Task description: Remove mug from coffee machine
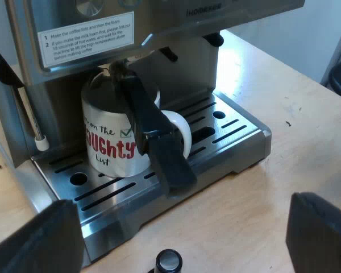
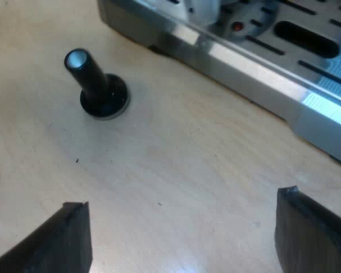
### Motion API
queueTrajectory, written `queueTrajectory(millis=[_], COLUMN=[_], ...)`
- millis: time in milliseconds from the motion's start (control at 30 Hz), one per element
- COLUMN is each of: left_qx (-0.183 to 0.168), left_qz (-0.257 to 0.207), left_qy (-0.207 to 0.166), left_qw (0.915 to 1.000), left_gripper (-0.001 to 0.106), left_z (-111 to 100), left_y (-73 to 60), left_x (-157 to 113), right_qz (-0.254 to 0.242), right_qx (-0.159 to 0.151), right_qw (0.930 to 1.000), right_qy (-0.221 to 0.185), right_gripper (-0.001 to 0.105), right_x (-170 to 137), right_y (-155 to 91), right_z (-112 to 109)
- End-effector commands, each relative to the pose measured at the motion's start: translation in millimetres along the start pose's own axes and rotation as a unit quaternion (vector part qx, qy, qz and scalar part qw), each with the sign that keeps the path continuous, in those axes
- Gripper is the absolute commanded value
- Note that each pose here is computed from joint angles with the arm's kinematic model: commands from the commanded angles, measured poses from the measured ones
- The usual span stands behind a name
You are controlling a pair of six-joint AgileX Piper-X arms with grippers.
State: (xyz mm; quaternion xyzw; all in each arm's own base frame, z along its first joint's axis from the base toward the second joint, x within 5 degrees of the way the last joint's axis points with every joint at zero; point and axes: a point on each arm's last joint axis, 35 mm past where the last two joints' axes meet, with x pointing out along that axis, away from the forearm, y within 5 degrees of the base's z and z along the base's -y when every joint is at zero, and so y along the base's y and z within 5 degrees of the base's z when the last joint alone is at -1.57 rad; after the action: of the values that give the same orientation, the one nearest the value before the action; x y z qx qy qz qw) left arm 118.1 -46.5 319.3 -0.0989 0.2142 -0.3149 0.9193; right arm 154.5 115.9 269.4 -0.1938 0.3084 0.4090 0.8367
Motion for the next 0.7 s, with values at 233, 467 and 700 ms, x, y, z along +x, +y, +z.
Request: queueTrajectory(millis=[233, 467, 700], left_qx=[0.007, 0.003, -0.002], left_qz=[-0.002, -0.001, 0.002], left_qy=[-0.009, -0.001, 0.012], left_qw=[0.9999, 1.0, 0.9999], left_gripper=[0.087, 0.087, 0.087], left_z=[3.1, 0.5, -8.0], left_y=[-1.2, -0.5, 3.0], left_x=[-0.6, -0.1, 4.0], right_qz=[-0.025, -0.043, -0.065], right_qx=[-0.017, -0.026, -0.036], right_qw=[0.9995, 0.9961, 0.9879], right_qy=[-0.01, -0.072, -0.136], right_gripper=[0.069, 0.069, 0.069], right_x=[37.1, 49.3, 59.5], right_y=[3.1, 1.8, -2.4], right_z=[-25.9, -29.2, -21.8])
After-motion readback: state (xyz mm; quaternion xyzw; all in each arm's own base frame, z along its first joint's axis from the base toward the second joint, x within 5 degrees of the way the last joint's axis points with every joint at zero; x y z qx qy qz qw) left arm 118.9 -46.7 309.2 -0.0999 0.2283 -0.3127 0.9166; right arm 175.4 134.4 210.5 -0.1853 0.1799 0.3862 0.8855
